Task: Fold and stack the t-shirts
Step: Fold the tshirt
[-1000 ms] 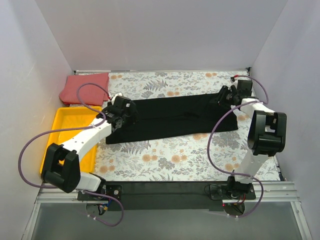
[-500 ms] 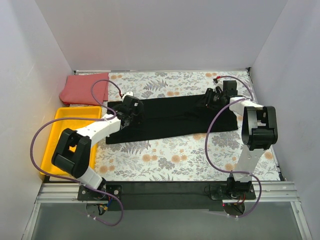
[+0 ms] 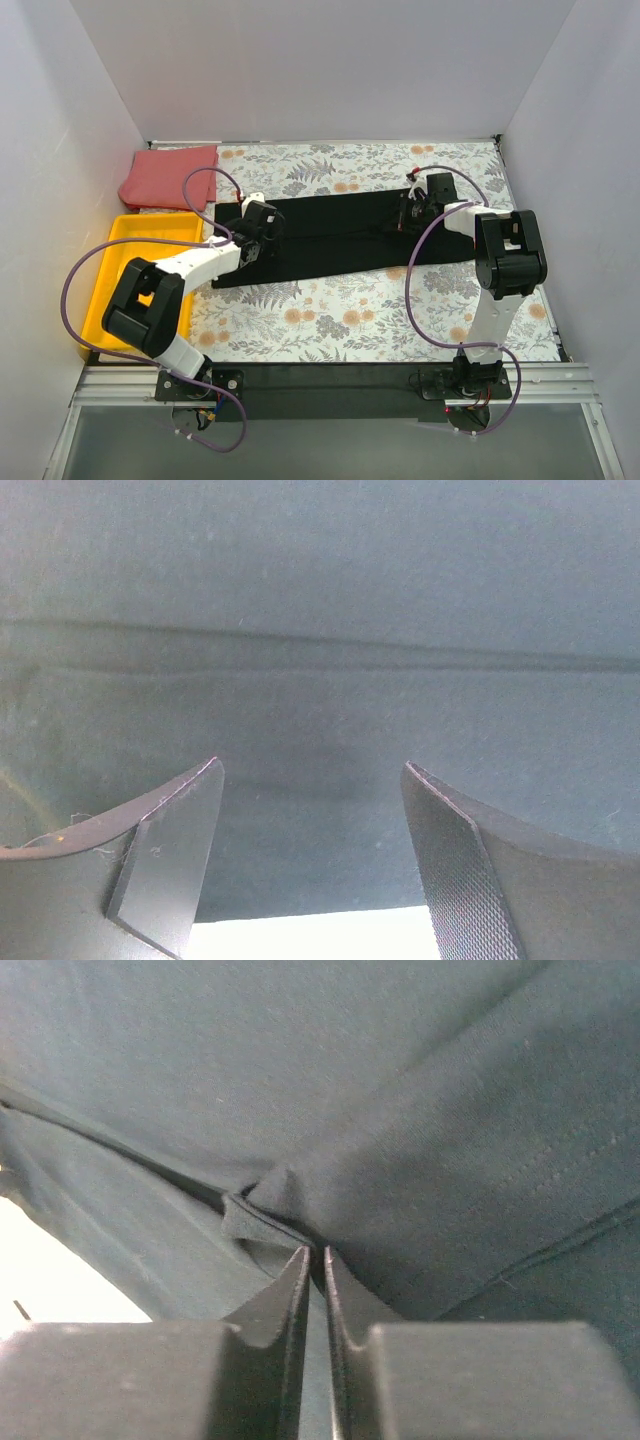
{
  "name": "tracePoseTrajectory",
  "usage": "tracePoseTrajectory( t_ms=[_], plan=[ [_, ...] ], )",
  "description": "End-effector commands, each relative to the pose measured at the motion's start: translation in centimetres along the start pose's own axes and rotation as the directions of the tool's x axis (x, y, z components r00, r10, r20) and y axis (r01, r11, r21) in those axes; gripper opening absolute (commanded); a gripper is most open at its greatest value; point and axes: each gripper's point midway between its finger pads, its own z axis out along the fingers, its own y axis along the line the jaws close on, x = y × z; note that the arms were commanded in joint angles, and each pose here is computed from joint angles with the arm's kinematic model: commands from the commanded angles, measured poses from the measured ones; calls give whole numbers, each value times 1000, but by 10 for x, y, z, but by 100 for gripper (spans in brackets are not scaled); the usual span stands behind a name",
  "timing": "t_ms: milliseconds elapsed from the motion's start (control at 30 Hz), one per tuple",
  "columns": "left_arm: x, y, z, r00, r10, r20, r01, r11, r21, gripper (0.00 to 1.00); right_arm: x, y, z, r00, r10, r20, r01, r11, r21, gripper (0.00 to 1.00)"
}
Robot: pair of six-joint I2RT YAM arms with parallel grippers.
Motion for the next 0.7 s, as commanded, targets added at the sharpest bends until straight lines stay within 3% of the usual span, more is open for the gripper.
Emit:
tracePoseTrajectory(
  t_ms=[0,233,567,667],
  plan=[
    [-24,-6,-1,998,-6,68,6,1000,3,70,8,-4,2,999,-46,-3,46,999,27,12],
    [-27,-6,-2,997,-13,78,13,1000,1,71,18,-10,9,990,-133,-41,136,986,93,10],
    [-30,-5,-2,996,-7,87,7,1000,-7,71,-20,22,-8,960,-281,4,280,956,86,36],
    [-31,-5,-4,996,-6,93,7,1000,-5,70,-31,24,-8,933,-359,-21,360,930,75,38]
  ],
)
